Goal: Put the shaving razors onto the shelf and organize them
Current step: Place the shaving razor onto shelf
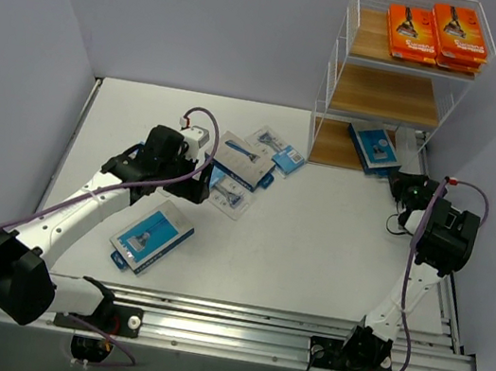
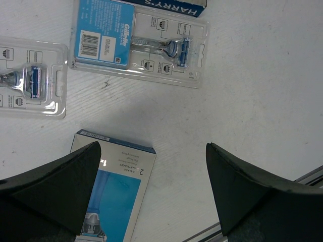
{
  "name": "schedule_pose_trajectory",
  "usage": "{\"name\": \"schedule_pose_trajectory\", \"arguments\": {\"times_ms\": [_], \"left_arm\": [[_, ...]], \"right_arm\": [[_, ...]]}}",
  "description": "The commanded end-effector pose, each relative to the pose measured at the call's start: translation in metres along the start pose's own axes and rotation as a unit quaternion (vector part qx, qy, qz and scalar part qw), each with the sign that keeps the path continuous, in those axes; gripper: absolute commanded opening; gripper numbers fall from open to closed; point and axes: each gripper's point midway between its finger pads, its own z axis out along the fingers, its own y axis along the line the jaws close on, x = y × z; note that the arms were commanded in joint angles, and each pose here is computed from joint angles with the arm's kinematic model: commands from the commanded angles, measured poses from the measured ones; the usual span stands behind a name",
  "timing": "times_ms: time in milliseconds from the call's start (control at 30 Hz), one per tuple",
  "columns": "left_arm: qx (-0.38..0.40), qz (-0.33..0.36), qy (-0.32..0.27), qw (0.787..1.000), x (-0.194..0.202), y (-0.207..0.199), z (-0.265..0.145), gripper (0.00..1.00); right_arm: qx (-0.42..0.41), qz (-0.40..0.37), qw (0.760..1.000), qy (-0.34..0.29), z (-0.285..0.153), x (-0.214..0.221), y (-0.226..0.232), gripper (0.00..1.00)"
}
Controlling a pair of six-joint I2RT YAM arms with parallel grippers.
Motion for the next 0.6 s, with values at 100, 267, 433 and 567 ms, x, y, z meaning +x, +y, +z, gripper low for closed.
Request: {"name": "schedule_pose_trajectory", "arguments": {"times_ms": [100,267,433,567], "left_arm": [[0.013,0.003,-0.024,1.0,-0.02,-0.006,-0.006,0.94],[0.015,0.003,-0.024,1.0,-0.019,-0.007,-0.006,0.94],[0.017,0.002,-0.024,1.0,-0.019,-0.008,-0.006,0.94],[0.019,0.002,-0.023,1.0,-0.019,-0.008,-0.006,0.94]], "right_arm": [[-0.03,-0.001,0.999,-0.02,-0.006,-0.006,0.02,0.0],[-0.034,0.014,0.998,-0.046,-0.016,-0.009,0.024,0.0],[-0.019,0.03,0.996,-0.088,-0.026,-0.01,0.022,0.0],[-0.019,0.041,0.993,-0.112,-0.031,-0.006,0.029,0.0]]}}
